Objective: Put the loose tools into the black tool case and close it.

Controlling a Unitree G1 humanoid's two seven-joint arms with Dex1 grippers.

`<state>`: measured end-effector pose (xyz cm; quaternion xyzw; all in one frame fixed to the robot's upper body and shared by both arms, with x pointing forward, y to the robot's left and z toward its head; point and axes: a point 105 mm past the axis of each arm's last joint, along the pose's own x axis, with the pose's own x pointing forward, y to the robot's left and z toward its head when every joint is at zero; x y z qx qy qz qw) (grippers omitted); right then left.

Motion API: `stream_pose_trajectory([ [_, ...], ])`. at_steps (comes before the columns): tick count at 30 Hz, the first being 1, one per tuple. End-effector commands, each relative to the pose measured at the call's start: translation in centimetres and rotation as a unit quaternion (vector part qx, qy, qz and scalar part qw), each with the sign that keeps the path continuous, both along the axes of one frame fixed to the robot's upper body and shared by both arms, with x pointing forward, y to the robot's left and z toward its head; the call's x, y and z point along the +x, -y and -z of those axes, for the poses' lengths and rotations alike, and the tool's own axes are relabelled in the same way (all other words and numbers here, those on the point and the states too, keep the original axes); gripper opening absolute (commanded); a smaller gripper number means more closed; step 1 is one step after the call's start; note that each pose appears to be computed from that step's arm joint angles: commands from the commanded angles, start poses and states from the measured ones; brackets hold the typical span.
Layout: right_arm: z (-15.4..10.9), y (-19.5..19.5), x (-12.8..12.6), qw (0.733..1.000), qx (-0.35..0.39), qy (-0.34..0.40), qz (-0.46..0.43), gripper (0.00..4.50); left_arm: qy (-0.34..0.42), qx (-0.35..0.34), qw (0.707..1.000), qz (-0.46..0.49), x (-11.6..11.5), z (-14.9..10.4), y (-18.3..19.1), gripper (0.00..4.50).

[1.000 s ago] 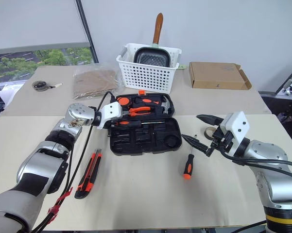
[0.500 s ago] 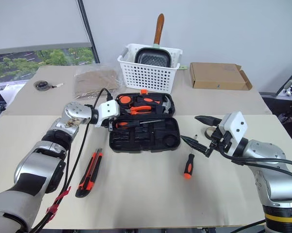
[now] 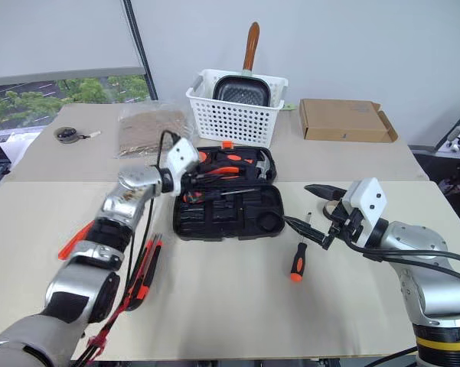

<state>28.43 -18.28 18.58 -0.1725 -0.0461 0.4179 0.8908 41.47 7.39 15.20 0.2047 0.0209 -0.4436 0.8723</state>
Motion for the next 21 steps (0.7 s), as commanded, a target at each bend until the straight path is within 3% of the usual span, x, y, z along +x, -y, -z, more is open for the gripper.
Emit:
stream_pose_trajectory([
  [1,-0.9,0.1,-0.4,1.0,0.0,0.022,-0.002,4.5,-0.002,-0.008,0.999,-0.033,0.1,0.3,0.5,0.02],
  [15,-0.6,0.6,-0.3,1.0,-0.01,0.016,0.01,4.5,-0.124,0.135,0.98,-0.072,-1.0,10.5,0.2,0.02],
  [19,-0.1,1.3,-0.2,0.999,-0.025,0.005,0.03,4.5,-0.11,0.131,0.982,-0.078,-0.8,10.4,0.1,0.02],
  [21,0.1,1.8,-0.1,0.999,-0.032,0.001,0.042,4.5,-0.092,0.1,0.988,-0.076,-0.4,9.0,0.2,0.02],
])
